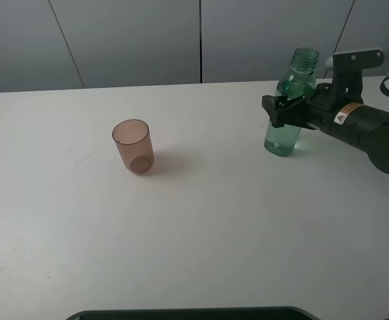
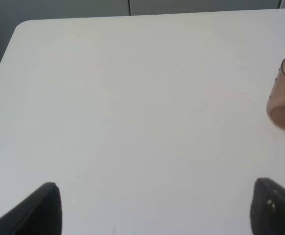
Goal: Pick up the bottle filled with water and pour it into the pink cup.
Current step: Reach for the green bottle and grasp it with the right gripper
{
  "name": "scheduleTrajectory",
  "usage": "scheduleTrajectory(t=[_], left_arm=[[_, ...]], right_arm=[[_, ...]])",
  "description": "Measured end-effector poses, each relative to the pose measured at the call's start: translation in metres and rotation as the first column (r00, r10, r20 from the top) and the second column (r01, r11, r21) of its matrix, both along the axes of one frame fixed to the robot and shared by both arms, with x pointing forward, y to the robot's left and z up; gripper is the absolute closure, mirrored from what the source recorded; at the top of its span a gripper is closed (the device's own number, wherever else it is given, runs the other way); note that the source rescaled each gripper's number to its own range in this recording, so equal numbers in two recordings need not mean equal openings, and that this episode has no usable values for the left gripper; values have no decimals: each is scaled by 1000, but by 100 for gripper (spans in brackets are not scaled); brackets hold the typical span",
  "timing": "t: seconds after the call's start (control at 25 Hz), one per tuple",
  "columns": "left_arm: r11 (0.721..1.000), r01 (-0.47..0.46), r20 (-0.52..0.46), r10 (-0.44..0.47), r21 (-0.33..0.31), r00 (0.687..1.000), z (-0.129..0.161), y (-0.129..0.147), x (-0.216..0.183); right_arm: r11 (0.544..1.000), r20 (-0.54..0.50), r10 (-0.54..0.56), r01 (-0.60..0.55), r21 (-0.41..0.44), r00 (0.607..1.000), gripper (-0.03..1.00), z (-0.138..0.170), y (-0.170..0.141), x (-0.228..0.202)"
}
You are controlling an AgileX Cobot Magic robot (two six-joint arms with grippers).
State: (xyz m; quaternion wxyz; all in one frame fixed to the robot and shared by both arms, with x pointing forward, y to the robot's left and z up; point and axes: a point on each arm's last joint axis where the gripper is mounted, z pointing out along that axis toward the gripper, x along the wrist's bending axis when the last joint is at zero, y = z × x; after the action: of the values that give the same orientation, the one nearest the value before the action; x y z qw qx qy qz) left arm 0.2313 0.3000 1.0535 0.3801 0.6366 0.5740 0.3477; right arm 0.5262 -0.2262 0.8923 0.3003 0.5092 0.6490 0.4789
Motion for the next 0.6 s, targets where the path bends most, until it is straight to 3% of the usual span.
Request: scheduleTrajectory(t=[0.6], left_arm=[[1000,0,0,0,0,1000,0,0,0]], right_arm=[[1000,0,-18,18,21,1000,-3,-19,0,3]])
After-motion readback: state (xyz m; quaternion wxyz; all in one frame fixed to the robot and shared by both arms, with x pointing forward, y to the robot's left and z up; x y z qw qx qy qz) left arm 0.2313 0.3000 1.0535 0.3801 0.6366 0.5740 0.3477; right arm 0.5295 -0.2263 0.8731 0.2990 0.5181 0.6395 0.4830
